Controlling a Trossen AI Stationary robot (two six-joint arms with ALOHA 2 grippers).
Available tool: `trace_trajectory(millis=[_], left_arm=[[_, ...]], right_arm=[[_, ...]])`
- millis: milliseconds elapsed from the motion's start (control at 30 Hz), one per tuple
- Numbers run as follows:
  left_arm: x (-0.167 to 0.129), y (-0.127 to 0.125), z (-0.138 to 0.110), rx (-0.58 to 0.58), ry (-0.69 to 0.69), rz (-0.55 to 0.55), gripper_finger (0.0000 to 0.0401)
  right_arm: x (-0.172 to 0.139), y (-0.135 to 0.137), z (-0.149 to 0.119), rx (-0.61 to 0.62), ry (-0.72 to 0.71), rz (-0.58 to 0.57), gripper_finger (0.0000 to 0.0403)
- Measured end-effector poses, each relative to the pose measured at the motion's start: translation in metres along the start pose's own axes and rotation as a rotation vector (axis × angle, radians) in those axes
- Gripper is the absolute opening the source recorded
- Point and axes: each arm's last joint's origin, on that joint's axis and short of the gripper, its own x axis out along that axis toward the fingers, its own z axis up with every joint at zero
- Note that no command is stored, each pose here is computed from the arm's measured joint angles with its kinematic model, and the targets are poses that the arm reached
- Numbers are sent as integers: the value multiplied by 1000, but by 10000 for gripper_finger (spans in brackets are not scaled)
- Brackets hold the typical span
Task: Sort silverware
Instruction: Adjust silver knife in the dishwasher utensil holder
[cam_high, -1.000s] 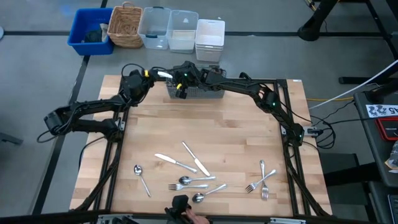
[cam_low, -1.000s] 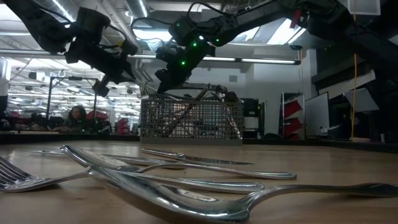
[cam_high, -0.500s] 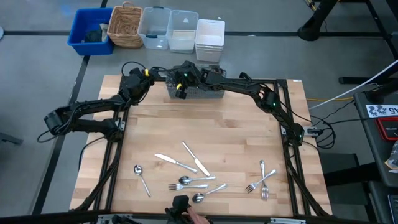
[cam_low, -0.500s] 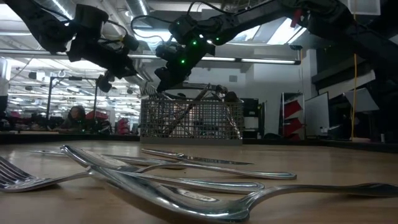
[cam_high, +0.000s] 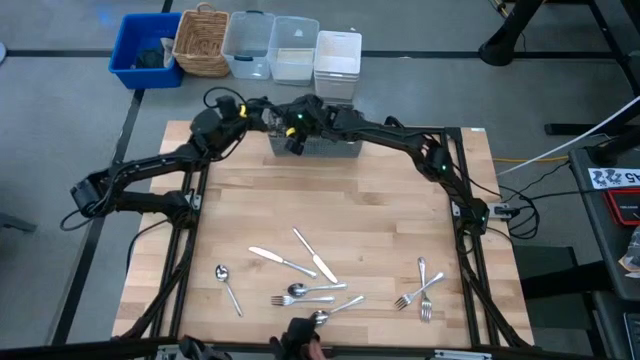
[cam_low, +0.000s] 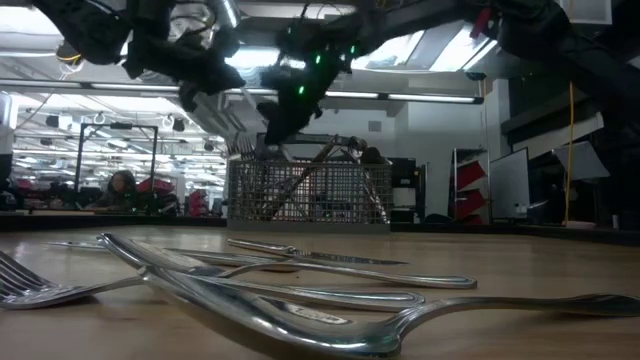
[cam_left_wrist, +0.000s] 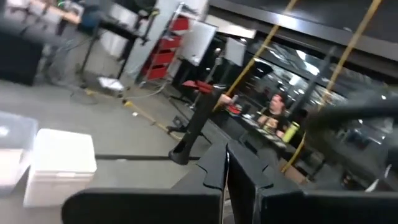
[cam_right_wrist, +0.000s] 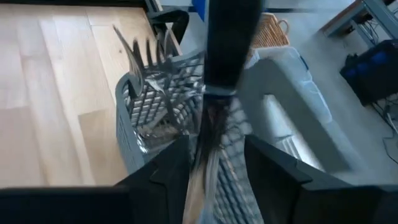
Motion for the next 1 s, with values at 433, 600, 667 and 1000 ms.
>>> trace_trajectory(millis=[433,600,667,1000], left_arm=[[3,-8,3,206,65,-61,0],[3,-9,0,278,117,-132,0],[3,-7,-4,312,161,-124,0],[13,-2,-28,455,259,-128,6]], right_arm=[[-90,-23,34,-7,8,9,156],[-101,-26,37,-2,-9,18,156],[-104,-27,38,0,-18,18,156],[-103,-25,37,-4,-21,86,156]])
